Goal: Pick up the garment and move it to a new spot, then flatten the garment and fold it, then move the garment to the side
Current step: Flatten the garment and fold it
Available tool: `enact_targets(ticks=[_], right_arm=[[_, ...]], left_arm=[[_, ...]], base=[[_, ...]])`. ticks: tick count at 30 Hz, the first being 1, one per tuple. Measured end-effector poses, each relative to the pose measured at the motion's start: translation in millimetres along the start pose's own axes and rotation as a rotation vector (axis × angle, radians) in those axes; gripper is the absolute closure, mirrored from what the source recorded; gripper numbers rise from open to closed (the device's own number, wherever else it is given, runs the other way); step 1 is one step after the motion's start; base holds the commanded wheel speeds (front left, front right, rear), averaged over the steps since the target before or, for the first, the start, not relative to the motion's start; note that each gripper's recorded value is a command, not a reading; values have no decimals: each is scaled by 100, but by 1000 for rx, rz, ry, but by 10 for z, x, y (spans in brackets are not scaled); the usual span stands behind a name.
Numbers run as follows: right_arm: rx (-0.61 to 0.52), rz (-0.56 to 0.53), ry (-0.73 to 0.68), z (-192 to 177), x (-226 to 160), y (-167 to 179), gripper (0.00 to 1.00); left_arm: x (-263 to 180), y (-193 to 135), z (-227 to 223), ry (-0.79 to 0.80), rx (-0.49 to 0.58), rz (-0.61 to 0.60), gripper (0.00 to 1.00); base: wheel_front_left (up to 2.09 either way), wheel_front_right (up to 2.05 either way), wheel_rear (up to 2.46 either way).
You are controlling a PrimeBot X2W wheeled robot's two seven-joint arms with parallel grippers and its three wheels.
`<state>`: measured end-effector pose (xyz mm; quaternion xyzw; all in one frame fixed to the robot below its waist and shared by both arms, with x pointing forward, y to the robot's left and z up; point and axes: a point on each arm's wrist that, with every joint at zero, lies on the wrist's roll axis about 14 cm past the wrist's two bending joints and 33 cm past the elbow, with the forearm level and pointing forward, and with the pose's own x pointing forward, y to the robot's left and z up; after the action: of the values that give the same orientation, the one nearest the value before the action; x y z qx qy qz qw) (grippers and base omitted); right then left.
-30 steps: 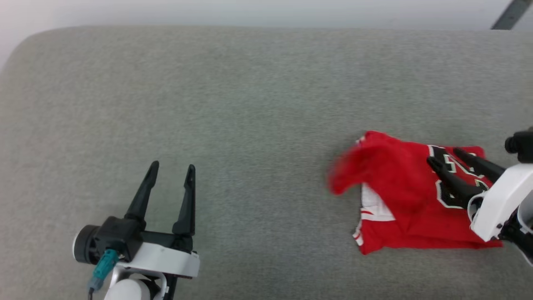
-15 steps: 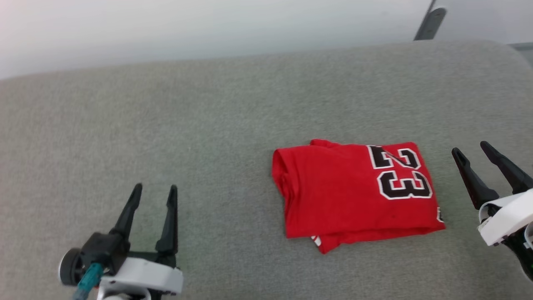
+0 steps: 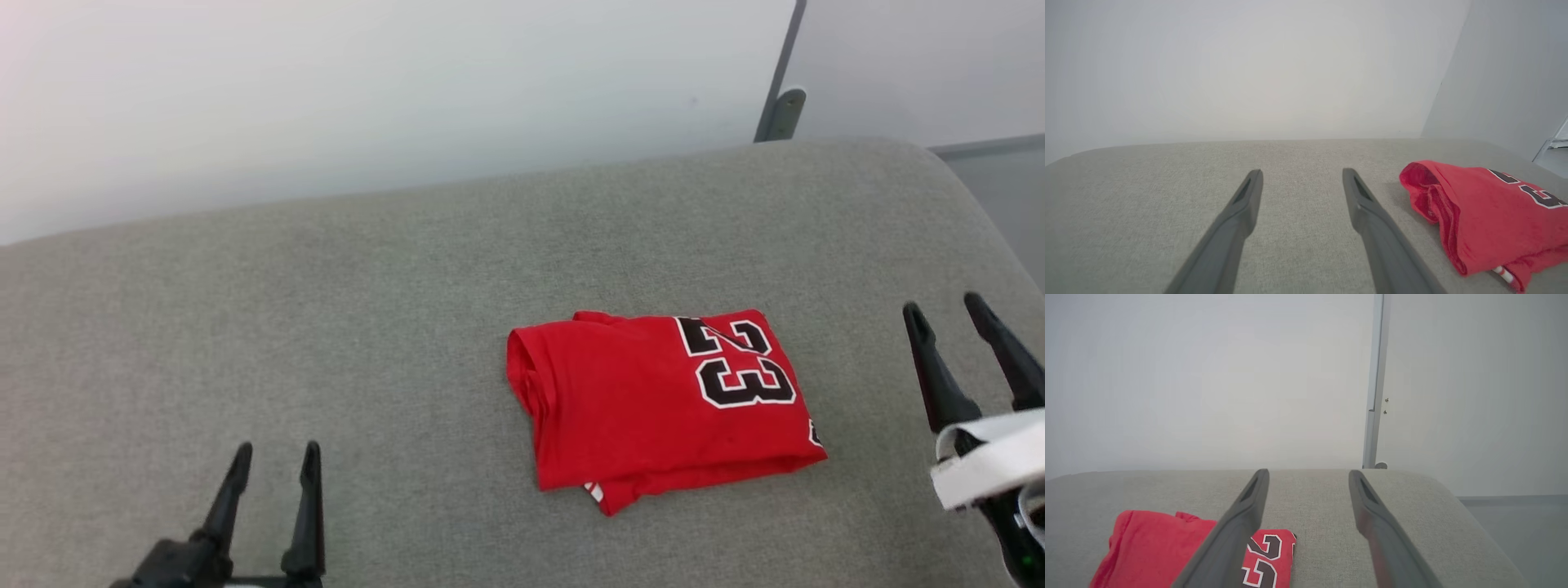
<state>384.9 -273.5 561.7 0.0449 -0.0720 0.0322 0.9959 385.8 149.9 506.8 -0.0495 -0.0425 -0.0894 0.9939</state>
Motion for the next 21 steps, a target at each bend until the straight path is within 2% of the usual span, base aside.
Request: enact_targets(ticks=[14, 21], right_arm=[[1, 11, -6, -98, -255, 155, 0], [-5, 14, -11, -87, -264, 164, 0]], left_arm=[[-457, 226, 158, -30, 13, 101, 0], [-530, 251, 171, -31, 12, 119, 0]], base=[[0, 0, 0], [0, 0, 0]])
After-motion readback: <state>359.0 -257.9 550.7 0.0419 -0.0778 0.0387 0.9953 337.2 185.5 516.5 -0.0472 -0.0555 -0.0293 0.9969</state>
